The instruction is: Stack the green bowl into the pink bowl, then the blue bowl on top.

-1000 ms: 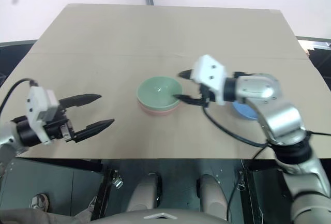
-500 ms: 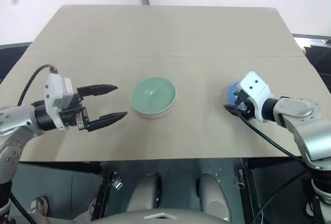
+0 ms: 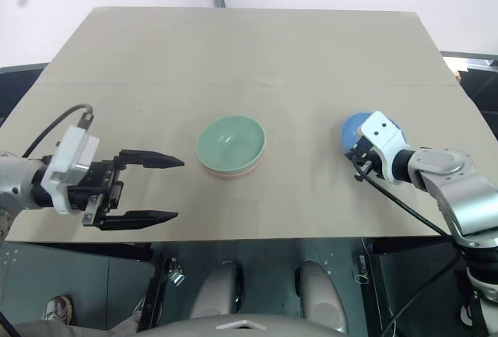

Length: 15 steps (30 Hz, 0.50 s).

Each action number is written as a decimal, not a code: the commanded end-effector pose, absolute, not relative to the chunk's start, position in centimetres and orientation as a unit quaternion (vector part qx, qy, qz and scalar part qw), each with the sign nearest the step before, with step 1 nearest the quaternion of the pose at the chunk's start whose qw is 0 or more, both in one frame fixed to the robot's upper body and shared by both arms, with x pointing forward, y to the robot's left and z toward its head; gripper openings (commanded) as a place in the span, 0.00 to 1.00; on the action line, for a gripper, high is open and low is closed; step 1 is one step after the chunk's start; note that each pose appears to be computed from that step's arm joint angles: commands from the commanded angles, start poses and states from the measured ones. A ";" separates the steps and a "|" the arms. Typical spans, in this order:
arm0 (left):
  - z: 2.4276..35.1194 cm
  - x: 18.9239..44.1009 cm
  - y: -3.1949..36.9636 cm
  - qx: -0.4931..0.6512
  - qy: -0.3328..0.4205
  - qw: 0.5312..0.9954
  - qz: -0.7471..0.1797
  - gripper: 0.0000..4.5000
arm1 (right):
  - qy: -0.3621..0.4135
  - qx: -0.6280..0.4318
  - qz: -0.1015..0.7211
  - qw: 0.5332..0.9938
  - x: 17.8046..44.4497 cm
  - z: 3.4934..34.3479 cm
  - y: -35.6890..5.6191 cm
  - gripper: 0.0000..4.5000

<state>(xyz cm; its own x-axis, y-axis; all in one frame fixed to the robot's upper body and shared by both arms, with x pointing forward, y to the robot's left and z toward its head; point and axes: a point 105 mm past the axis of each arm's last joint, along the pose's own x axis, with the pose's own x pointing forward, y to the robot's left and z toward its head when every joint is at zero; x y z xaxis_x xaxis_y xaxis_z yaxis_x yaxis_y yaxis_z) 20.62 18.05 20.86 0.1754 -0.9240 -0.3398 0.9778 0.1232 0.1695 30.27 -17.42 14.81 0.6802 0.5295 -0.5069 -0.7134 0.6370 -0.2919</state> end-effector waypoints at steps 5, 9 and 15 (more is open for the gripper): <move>20.9 21.3 19.7 0.182 0.064 0.778 -0.597 1.00 | 0.004 -0.221 0.529 0.820 27.0 21.1 -8.2 0.01; 19.4 21.5 21.6 0.181 0.080 0.804 -0.560 1.00 | -0.052 -0.186 0.601 0.775 25.4 23.2 -3.6 0.19; 19.1 21.2 22.4 0.176 0.078 0.828 -0.526 1.00 | -0.056 -0.172 0.653 0.735 24.6 23.3 -1.0 0.81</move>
<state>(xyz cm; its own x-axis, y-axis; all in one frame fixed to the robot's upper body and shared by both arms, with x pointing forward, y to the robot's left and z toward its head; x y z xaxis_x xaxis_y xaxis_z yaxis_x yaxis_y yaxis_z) 21.38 22.35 18.10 0.4036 -0.8539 -0.3285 0.9149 0.3758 0.1471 24.72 -1.10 22.74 0.1546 0.9758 -0.1545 -0.9472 0.1019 -0.3041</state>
